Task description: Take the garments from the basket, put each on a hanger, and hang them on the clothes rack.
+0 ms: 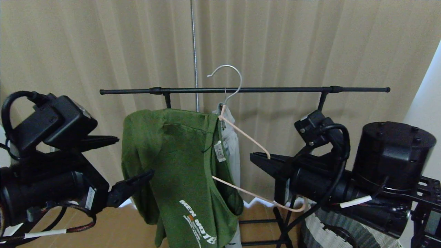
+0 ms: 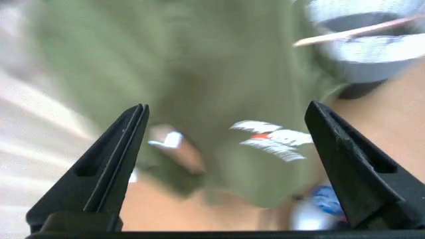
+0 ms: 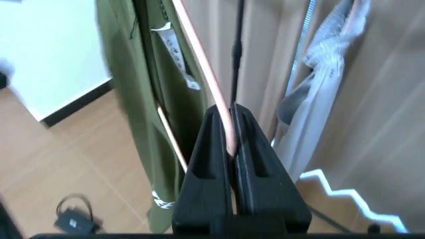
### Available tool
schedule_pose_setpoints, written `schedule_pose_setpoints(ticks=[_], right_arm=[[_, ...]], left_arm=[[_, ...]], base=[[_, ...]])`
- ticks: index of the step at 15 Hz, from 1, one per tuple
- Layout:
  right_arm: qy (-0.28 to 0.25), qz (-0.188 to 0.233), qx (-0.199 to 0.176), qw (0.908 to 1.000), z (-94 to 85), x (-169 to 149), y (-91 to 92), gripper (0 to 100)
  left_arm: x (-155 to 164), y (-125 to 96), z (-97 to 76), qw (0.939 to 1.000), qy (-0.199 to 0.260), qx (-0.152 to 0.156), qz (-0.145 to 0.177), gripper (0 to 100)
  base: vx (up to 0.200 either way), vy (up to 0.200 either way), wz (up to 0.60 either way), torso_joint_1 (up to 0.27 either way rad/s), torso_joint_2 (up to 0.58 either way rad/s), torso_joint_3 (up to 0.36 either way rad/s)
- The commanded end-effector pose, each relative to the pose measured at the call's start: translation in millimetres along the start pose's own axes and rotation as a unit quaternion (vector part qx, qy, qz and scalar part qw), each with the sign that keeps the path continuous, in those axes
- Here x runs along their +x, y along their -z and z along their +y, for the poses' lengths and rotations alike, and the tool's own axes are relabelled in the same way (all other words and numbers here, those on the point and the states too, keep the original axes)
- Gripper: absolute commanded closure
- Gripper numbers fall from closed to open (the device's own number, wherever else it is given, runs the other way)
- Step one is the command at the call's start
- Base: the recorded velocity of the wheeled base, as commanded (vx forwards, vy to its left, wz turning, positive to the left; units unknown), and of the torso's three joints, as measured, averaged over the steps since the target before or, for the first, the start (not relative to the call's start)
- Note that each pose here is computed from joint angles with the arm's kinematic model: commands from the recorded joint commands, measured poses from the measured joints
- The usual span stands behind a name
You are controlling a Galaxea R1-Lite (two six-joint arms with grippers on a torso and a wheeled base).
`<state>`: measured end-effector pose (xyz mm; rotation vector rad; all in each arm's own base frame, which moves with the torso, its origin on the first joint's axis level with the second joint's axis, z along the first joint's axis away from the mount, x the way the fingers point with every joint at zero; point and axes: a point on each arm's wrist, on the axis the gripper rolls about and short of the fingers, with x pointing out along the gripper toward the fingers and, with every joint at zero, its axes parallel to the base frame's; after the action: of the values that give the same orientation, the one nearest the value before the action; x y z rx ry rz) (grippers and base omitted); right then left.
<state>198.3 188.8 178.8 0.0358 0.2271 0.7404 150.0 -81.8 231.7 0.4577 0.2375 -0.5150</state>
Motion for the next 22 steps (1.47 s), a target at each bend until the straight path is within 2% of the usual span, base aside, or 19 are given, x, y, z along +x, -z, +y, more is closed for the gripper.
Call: schedule_pose_setpoints(ticks=[1,2,3,5,6,7,8,10,11,12,15,22], right_arm=[[-0.003,-0.015,-0.021,0.9997,-20.6,-22,-6.2,100],[-0.003,-0.015,-0.021,0.9997,-20.6,-22,-6.2,100],[-0.030,0.001,-0.040,0.9987,-31.3,-25,0.2,100],[-0.030,0.015,-0.039,0.9987,-32.4,-21,6.8,100],[-0.030,0.019,-0.038,0.9987,-32.8,-19,8.6,100],[-0.030,0.019,-0.038,0.9987,-32.8,-19,8.6,100],[-0.034,0.026,-0.045,0.9981,-31.9,-16,11.8,100],[-0.045,0.034,-0.077,0.9954,-32.4,-12,16.4,100],[-0.059,0.032,-0.081,0.9944,-31.4,-11,15.7,100],[-0.080,0.030,-0.083,0.9929,-27.1,-11,14.7,100],[-0.096,0.029,-0.086,0.9913,-19.8,-10,14.8,100],[-0.116,0.027,-0.089,0.9888,-9.1,-14,15.1,100]], left_arm=[[-3,-2,8.6,0.9992,-0.030,0.015,-0.020,0],[-3,-2,8.6,0.9992,-0.030,0.015,-0.020,0],[6,-8,12.4,0.9947,-0.039,0.086,-0.042,0],[14,-8,9.5,0.9891,0.001,0.135,-0.058,0],[17,-10,9.4,0.9854,0.018,0.155,-0.067,0],[17,-10,9.4,0.9854,0.018,0.155,-0.067,0],[26,-13,9.6,0.9813,0.033,0.176,-0.071,0],[39,-15,10.5,0.9795,0.038,0.188,-0.062,0],[42,-15,10.3,0.9795,0.040,0.188,-0.059,0],[46,-14,9.4,0.9795,0.045,0.188,-0.056,0],[50,-11,6.9,0.9782,0.068,0.187,-0.057,0],[50,-11,6.9,0.9781,0.069,0.188,-0.059,0]], base=[[0.000,0.000,0.00,0.000,0.00,0.000],[0.000,0.000,0.00,0.000,0.00,0.000],[0.000,0.000,0.00,0.000,0.00,0.000],[0.000,0.000,0.00,0.000,0.00,0.000],[0.000,0.000,0.00,0.000,0.00,0.000],[0.000,0.000,0.00,0.000,0.00,0.000],[0.000,0.000,0.00,0.000,0.00,0.000],[0.000,0.000,0.00,0.000,0.00,0.000],[0.000,0.000,0.00,0.000,0.00,0.000],[0.000,0.000,0.00,0.000,0.00,0.000],[0.000,0.000,0.00,0.000,0.00,0.000],[0.000,0.000,0.00,0.000,0.00,0.000]])
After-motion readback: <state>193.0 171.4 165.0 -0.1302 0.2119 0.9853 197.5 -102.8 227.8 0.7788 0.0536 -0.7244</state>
